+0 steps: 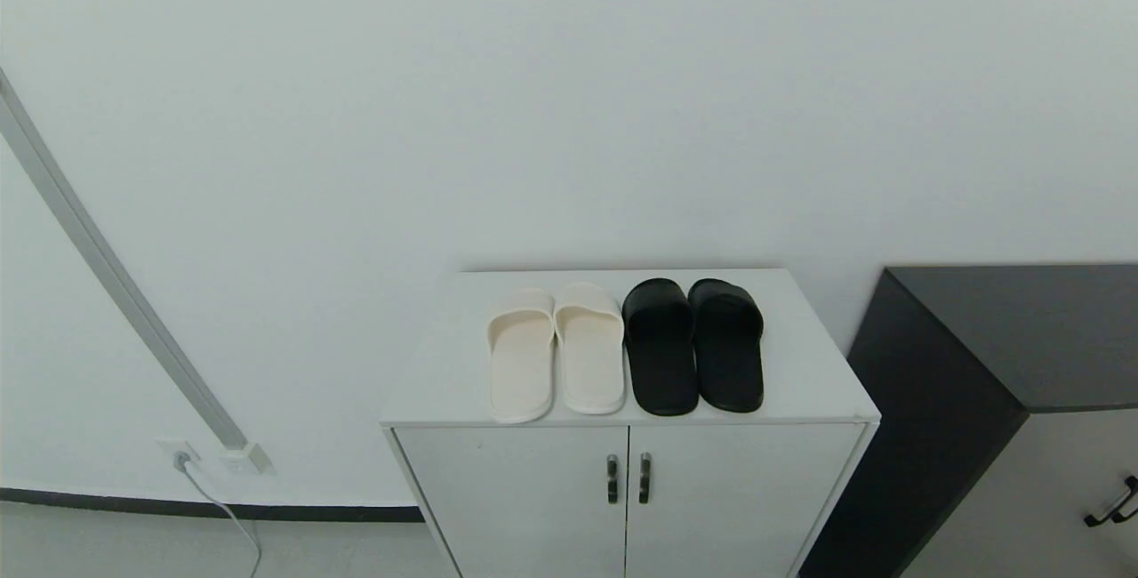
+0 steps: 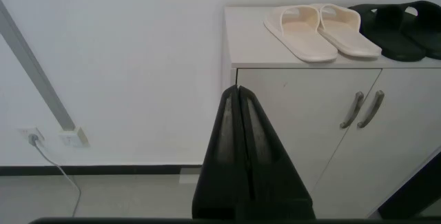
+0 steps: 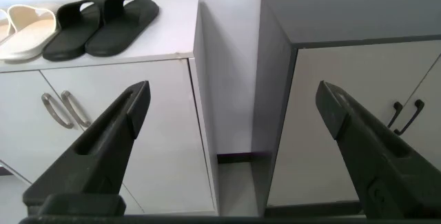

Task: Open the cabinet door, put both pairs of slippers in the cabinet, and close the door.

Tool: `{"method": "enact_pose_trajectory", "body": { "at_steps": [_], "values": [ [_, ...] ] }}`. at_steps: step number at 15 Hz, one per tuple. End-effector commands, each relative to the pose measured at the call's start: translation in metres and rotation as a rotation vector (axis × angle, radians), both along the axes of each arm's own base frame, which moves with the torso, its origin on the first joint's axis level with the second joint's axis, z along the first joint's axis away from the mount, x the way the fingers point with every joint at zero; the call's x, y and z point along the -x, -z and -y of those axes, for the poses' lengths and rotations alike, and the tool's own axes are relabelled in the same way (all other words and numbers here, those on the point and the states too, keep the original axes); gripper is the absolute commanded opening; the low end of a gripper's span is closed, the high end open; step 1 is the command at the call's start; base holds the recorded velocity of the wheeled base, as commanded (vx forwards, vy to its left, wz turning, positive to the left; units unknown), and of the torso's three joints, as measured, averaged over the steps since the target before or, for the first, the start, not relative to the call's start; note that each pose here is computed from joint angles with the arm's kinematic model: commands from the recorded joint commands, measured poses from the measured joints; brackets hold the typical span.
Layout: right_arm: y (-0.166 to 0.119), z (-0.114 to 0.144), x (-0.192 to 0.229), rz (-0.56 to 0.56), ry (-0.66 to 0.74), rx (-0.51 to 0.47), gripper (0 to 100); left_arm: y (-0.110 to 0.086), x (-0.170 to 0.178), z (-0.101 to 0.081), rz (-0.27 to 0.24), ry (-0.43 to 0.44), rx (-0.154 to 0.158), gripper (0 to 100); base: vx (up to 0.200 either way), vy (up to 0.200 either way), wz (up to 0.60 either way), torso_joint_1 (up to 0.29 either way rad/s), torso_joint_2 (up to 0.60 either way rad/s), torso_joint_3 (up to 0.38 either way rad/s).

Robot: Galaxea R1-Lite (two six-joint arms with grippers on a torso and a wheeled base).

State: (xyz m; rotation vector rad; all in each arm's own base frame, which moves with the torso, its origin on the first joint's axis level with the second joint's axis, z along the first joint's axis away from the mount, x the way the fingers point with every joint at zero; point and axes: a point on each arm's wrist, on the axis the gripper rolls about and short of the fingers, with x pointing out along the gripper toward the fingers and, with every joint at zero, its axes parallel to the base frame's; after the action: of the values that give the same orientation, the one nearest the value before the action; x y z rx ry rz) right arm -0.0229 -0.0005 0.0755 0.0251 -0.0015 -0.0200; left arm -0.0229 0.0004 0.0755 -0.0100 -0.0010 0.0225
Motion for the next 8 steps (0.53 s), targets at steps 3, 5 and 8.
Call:
{"method": "enact_pose_trajectory", "body": {
  "at_steps": [3,5,8],
  "values": [
    [0.0,0.0,0.0,-0.001,-0.003,0.004,100,0.0,0.0,0.0,-0.001,0.003,0.001,0,0.0,0.0,0.0,0.0,0.0,0.0],
    [0.0,0.0,0.0,-0.001,-0.003,0.004,100,0.0,0.0,0.0,-0.001,0.0,0.001,0,0.0,0.0,0.0,0.0,0.0,0.0],
    [-0.019,0.0,0.004,0.072,0.008,0.009,100,0.0,0.0,0.0,-0.001,0.0,0.001,0,0.0,0.0,0.0,0.0,0.0,0.0]
  ]
}}
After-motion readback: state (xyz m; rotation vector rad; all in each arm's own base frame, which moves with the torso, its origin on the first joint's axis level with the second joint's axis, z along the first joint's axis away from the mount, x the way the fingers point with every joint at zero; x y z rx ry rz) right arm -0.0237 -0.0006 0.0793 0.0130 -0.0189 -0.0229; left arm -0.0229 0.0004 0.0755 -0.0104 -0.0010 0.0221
